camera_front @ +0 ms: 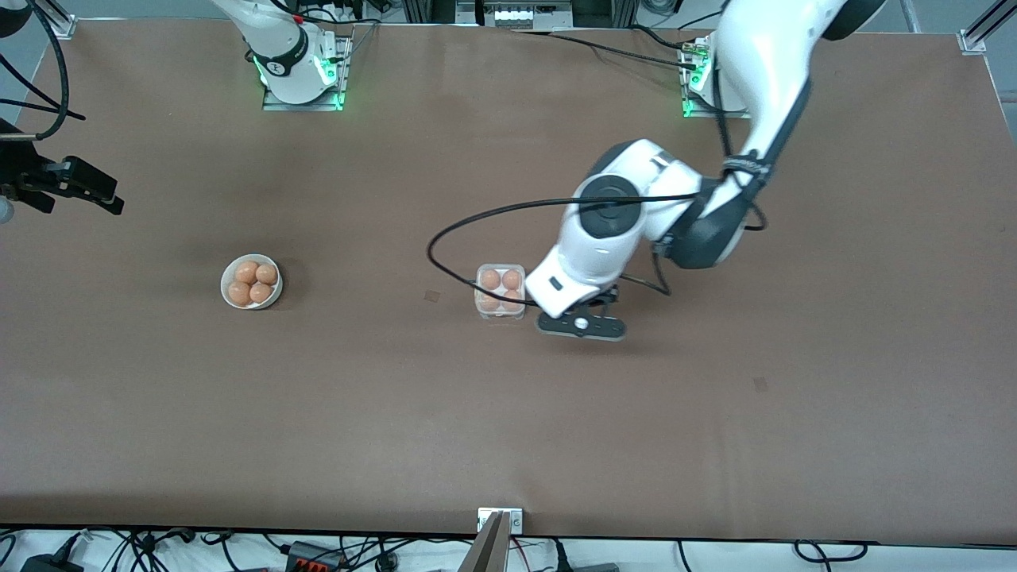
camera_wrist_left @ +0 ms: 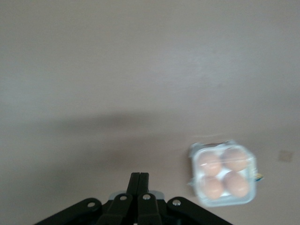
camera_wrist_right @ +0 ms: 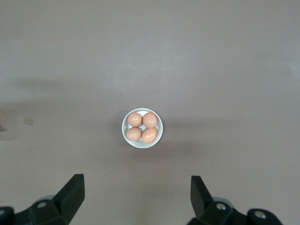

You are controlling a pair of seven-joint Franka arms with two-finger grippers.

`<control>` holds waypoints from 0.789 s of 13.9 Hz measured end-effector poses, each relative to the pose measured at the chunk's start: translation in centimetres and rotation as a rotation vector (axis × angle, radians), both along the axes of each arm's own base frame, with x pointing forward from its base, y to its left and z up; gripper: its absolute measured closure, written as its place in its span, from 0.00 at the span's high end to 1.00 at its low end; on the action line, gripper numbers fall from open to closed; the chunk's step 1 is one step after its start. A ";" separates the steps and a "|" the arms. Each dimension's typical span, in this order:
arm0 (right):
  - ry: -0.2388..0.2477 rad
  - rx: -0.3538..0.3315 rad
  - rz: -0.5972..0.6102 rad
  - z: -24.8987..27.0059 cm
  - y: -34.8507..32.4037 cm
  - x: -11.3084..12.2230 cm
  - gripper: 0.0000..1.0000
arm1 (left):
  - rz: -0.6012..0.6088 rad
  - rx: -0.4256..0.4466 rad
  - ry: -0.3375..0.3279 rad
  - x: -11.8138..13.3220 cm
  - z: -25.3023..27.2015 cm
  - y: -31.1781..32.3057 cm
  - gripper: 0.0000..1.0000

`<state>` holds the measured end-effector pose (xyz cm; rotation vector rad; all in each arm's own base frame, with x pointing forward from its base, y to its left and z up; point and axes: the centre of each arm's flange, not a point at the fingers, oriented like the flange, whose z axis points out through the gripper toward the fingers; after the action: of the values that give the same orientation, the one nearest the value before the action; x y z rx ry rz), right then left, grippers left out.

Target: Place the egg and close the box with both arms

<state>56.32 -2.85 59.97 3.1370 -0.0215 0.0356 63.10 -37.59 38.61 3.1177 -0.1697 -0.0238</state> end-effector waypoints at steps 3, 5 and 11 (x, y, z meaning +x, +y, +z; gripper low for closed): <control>-0.003 0.000 0.000 0.2 0.0 0.0 1.00 | -0.082 0.050 0.087 0.9 2.4 6.6 0.01; -0.003 -0.003 0.001 0.2 0.0 0.0 1.00 | -0.111 0.054 0.127 1.3 4.6 11.3 0.01; -0.003 -0.005 0.001 0.2 0.0 0.0 1.00 | -0.147 0.043 0.135 -0.4 10.6 23.7 0.01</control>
<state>56.30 -2.85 60.15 3.1320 -0.0193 0.0407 62.66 -13.89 49.21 3.1243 -0.4003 -0.2427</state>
